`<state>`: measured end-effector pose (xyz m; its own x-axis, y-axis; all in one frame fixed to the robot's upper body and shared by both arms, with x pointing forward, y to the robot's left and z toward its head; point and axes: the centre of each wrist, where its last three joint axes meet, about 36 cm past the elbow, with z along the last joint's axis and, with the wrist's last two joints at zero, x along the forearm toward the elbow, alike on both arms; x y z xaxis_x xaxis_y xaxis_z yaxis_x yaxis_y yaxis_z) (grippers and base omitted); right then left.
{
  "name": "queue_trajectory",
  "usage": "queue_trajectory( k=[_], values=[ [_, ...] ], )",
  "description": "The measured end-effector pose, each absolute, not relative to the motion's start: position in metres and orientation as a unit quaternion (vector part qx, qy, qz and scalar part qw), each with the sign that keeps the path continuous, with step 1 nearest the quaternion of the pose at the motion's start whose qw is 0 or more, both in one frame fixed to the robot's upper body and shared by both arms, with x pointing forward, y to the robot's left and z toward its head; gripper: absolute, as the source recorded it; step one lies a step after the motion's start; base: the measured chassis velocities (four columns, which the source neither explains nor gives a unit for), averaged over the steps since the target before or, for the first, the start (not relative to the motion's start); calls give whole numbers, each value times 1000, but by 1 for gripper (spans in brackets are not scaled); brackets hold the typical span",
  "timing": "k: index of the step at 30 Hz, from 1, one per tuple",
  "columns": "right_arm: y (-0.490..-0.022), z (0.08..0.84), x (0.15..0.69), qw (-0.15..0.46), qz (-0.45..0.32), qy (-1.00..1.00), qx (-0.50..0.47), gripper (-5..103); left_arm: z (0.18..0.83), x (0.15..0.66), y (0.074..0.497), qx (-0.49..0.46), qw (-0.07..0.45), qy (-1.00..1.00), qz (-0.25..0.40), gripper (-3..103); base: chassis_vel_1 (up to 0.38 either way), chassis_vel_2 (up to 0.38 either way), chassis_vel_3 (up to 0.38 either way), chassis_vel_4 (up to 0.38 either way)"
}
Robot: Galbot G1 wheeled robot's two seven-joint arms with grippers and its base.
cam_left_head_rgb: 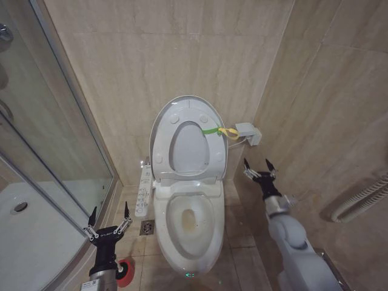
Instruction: Open the toilet lid, clean the toilet bowl with a toilet brush, close the toilet lid, and flush.
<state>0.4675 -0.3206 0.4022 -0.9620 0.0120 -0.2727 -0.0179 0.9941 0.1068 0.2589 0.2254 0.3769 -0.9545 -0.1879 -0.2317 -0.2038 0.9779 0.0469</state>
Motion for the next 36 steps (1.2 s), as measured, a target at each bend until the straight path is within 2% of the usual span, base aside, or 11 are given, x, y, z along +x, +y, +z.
queue_trajectory(
  k=[13,22,36],
  values=[
    [-325,431,585,166,64,984,11,100,377,259,225,-99,114,988,35,97,0,0,0,0],
    [-315,458,617,175,74,982,7,100,377,259,225,-99,114,988,35,97,0,0,0,0],
    [-284,481,635,179,83,980,-5,100,377,259,225,-99,114,988,35,97,0,0,0,0]
  ],
)
